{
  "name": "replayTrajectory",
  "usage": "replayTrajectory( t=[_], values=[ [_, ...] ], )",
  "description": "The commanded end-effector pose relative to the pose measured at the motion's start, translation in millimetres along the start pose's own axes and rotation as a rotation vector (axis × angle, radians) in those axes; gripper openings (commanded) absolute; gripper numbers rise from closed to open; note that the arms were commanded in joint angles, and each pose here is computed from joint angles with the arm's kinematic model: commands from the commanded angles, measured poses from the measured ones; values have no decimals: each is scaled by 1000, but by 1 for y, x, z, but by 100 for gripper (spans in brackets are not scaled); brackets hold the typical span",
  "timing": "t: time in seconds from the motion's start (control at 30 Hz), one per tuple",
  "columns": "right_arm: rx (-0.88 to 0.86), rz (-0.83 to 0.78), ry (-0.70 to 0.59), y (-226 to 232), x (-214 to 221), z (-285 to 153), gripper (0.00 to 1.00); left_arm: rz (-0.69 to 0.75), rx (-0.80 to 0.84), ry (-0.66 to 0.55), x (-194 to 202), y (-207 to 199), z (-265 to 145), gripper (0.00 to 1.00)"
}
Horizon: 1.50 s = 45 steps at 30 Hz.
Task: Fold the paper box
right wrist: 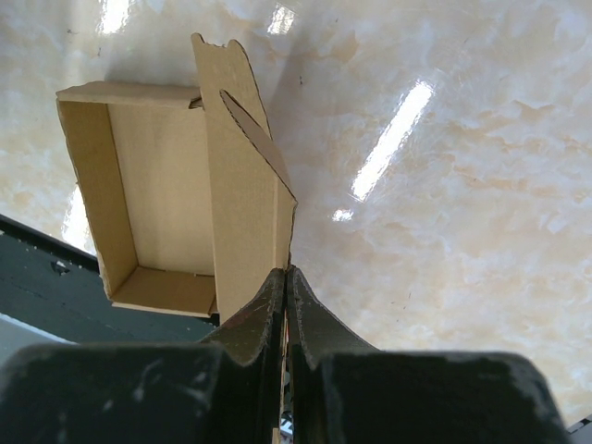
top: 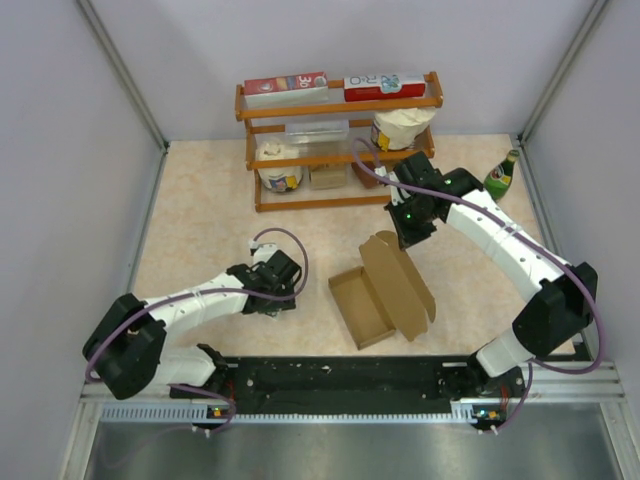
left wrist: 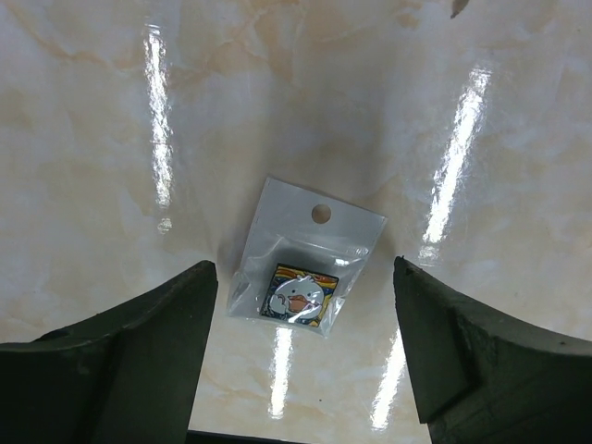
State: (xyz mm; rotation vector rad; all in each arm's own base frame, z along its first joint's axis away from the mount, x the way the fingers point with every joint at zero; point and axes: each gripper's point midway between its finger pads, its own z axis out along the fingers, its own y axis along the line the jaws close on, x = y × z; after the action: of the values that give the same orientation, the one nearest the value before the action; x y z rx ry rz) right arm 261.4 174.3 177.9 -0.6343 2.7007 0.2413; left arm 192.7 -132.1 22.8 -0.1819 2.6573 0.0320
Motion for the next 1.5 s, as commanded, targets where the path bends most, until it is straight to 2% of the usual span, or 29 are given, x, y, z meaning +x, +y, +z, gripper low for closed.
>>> replayTrajectory(
  t=[0.0,0.37,0.7,0.83,1.0,1.27,1.37,1.47],
  values=[
    [-8,-26,-49,5,-8,-8,0,-15,5,3,4,-2,3,78],
    [-5,-29,-51,4,-10,-8,0,20,-7,48,17,1,9,65],
    [2,-27,-53,3,-10,-8,0,68,-22,51,22,2,7,45],
    [3,-27,-50,3,-9,-8,0,60,18,14,10,-5,-4,35],
    [6,-24,-49,2,-9,-7,0,56,50,-43,-11,-11,-25,34],
    [14,-22,-42,1,-8,-6,0,75,263,-141,-55,-51,-79,31],
    [16,-22,-39,0,-8,-3,0,104,413,-172,-69,-84,-104,29],
    [15,-23,-33,0,-7,-1,0,140,547,-199,-76,-119,-127,31]
  ],
)
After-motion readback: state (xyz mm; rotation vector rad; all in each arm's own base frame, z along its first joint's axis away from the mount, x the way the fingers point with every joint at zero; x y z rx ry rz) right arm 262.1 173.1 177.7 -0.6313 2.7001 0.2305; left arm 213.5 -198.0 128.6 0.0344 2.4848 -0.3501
